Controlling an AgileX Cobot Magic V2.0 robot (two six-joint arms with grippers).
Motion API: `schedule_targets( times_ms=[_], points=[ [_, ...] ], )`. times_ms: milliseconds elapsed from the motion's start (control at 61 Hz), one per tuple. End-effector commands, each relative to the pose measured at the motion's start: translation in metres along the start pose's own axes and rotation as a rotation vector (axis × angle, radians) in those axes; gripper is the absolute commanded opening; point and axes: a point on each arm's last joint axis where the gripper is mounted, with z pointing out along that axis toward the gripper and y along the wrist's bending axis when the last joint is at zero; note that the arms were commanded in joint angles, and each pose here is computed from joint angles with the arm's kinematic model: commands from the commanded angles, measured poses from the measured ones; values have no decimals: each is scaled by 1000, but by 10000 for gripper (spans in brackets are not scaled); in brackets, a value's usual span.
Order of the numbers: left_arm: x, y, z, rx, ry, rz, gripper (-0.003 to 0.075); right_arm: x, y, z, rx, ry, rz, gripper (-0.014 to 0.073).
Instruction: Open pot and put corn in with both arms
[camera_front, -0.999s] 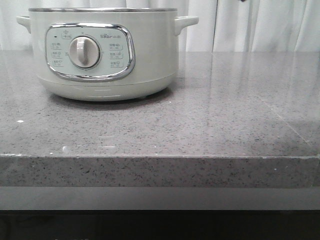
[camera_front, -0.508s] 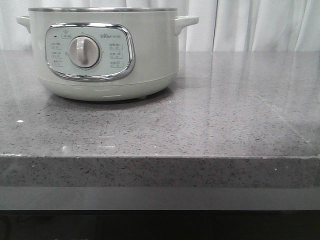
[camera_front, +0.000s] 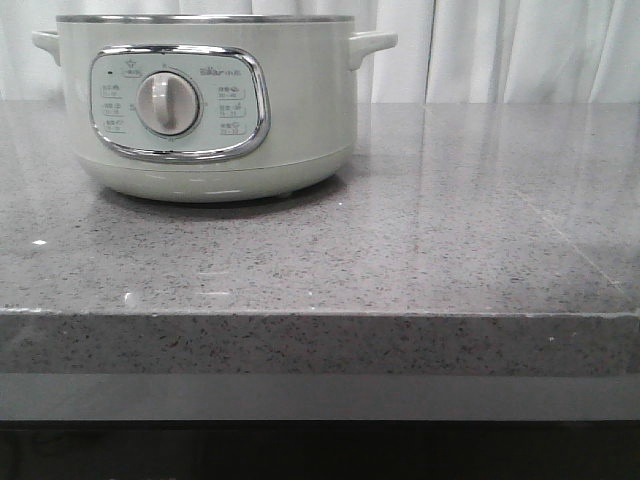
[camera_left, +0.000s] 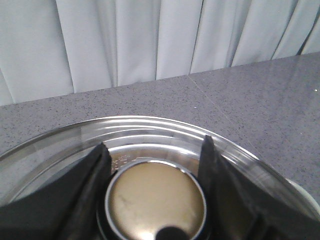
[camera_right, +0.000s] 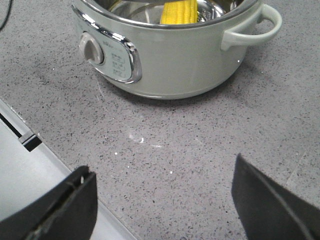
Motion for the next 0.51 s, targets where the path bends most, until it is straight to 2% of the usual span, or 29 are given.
schedule_targets(
  times_ms=[0, 491],
  points=[
    [-41, -6, -14, 49, -247, -10, 188, -15, -1, -10, 12, -114, -4, 574],
    [-28, -7, 5, 57, -228, -39, 188, -15, -1, -10, 12, -114, -4, 574]
  ],
)
